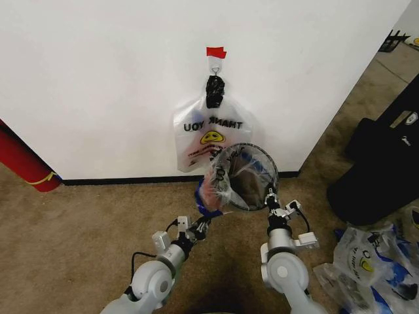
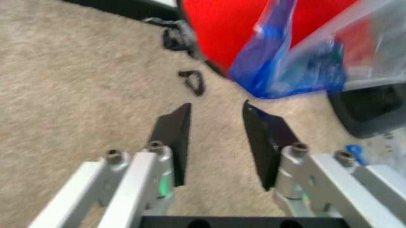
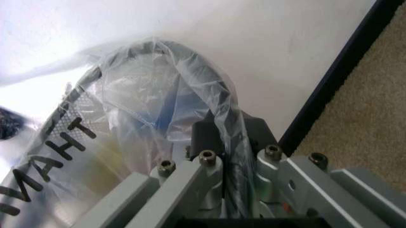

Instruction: Pick up the garbage bag from the wall and place it over the trash bin.

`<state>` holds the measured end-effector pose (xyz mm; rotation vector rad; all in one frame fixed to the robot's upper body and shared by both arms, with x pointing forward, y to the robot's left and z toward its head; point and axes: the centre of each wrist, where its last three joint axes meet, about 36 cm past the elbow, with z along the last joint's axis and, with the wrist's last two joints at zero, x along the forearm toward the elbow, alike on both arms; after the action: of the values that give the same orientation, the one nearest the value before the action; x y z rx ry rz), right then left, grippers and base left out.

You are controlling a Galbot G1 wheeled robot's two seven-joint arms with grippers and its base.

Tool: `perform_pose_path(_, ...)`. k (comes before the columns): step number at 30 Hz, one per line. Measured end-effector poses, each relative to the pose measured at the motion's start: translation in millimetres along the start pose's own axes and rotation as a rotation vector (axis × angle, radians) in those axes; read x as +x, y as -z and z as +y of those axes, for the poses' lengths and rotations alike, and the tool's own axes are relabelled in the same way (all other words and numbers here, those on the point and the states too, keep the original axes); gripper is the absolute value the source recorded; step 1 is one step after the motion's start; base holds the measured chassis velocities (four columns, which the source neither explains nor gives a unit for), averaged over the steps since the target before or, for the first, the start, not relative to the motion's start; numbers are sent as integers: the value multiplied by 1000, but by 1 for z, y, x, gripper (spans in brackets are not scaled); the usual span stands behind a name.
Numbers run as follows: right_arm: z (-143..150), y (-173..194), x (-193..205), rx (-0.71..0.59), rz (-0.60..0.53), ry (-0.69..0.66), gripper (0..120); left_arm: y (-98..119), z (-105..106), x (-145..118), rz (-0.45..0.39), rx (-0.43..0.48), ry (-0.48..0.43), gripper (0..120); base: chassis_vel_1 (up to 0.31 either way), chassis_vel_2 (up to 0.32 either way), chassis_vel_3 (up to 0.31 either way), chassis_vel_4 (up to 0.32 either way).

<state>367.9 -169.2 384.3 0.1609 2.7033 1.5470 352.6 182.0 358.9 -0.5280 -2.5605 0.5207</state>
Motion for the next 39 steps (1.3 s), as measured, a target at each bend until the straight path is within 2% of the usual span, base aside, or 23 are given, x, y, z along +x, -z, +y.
perform_pose_path(1,0,0,0,0,0,0,0,0,0,0,0,0,0,38,0,0,0,0)
perform_pose_path(7,1,-1,-3,1,5,1,0,5,-7,10,-15,-13,26,63,0,0,0,0)
perform_pose_path(8,1,-1,-3,1,5,1,0,5,-7,10,-15,-13,26,63,0,0,0,0)
perform_pose_path(13,2,-2,3,10,24,-9,0,0,-3,5,-74,-59,69,84,0,0,0,0)
perform_pose_path(15,2,-2,4,12,27,-11,0,0,-3,4,-80,-59,72,85,0,0,0,0)
perform_pose_path(17,3,-1,8,22,37,-23,0,1,-4,1,-94,-52,74,94,0,0,0,0)
perform_pose_path(19,6,-3,12,31,56,-40,0,1,-6,-5,-100,-47,67,99,0,0,0,0)
perform_pose_path(22,8,-5,15,34,66,-47,0,0,-6,-11,-103,-59,70,100,0,0,0,0)
perform_pose_path(26,18,-6,20,55,87,-74,0,-5,7,-29,-130,-111,119,100,0,0,0,0)
perform_pose_path(29,20,-3,21,80,91,-88,0,-4,24,-25,-151,-182,219,100,0,0,0,0)
perform_pose_path(30,20,-3,21,80,91,-88,0,-4,24,-25,-151,-182,219,100,0,0,0,0)
perform_pose_path(34,23,-1,20,87,101,-100,0,3,41,-15,-158,-239,329,100,0,0,0,0)
perform_pose_path(39,26,-3,18,92,113,-102,0,9,44,-10,-167,-220,326,100,0,0,0,0)
